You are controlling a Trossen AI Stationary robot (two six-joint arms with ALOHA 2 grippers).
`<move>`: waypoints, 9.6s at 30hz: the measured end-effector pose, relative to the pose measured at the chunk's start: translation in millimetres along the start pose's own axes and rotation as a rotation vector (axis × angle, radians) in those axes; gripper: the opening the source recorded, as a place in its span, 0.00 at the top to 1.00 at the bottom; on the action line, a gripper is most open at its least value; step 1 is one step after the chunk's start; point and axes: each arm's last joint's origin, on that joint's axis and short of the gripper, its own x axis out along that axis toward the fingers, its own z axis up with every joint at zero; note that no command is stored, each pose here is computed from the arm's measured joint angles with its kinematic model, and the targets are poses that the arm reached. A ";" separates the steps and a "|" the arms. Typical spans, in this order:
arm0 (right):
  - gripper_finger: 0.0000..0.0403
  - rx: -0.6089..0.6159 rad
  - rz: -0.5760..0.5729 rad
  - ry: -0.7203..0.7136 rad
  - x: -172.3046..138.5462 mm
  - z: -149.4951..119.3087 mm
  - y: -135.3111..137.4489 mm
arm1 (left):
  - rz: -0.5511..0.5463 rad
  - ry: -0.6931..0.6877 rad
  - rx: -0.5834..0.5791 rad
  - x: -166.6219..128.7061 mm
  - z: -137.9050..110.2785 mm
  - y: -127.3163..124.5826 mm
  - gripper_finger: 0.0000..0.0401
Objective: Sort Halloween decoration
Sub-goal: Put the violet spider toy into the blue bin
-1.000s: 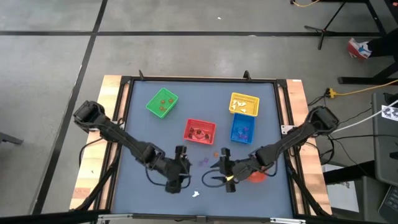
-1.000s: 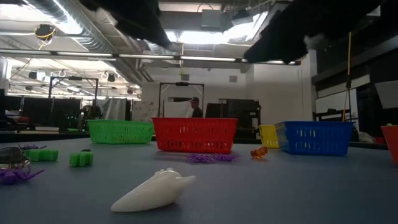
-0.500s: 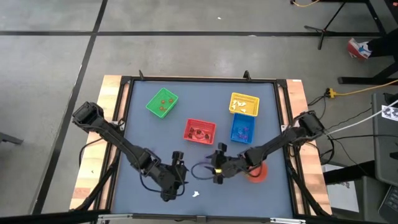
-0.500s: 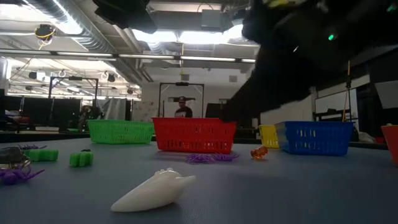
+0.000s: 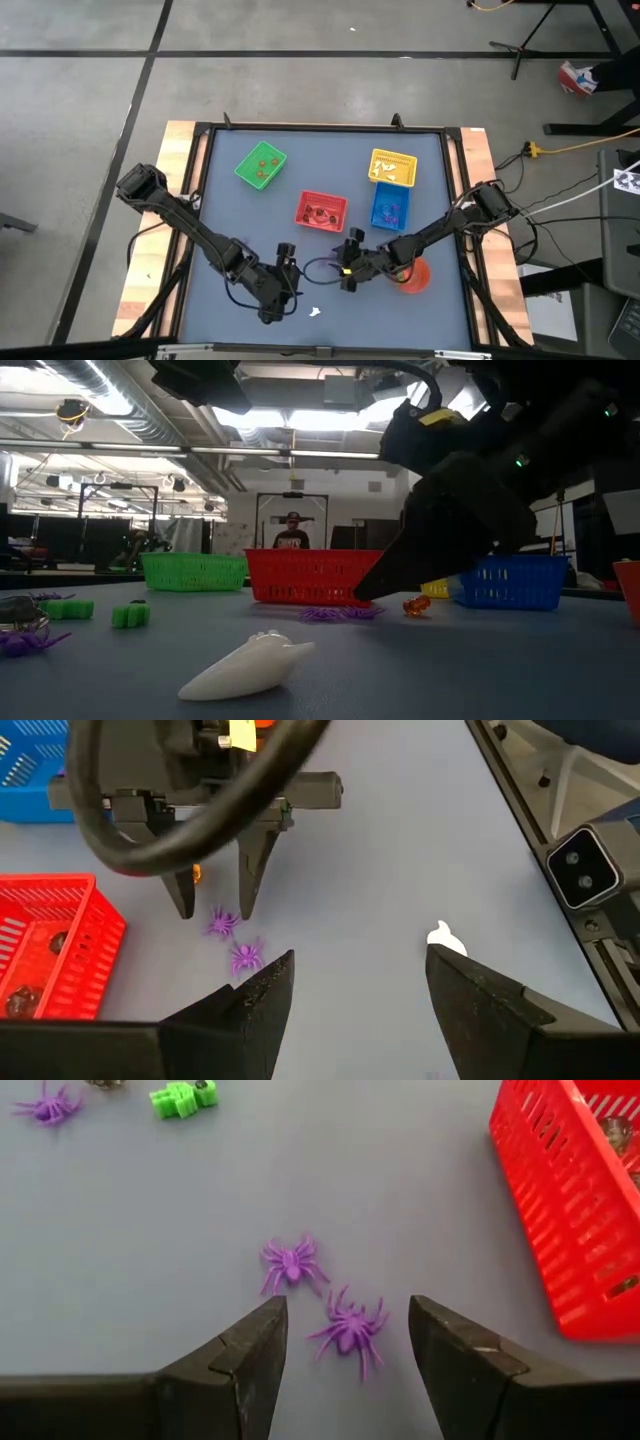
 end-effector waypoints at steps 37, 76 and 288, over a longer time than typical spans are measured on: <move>0.48 -0.012 -0.038 0.017 11.4 -11.9 0.9 | 0.011 -0.003 0.001 0.2 0.0 0.2 0.47; 0.86 -0.019 -0.018 0.031 11.8 -13.2 1.3 | 0.017 -0.004 0.001 0.2 0.0 0.4 0.47; 0.47 -0.108 0.233 -0.029 37.9 2.9 14.8 | 0.016 -0.006 0.000 0.1 0.3 0.3 0.47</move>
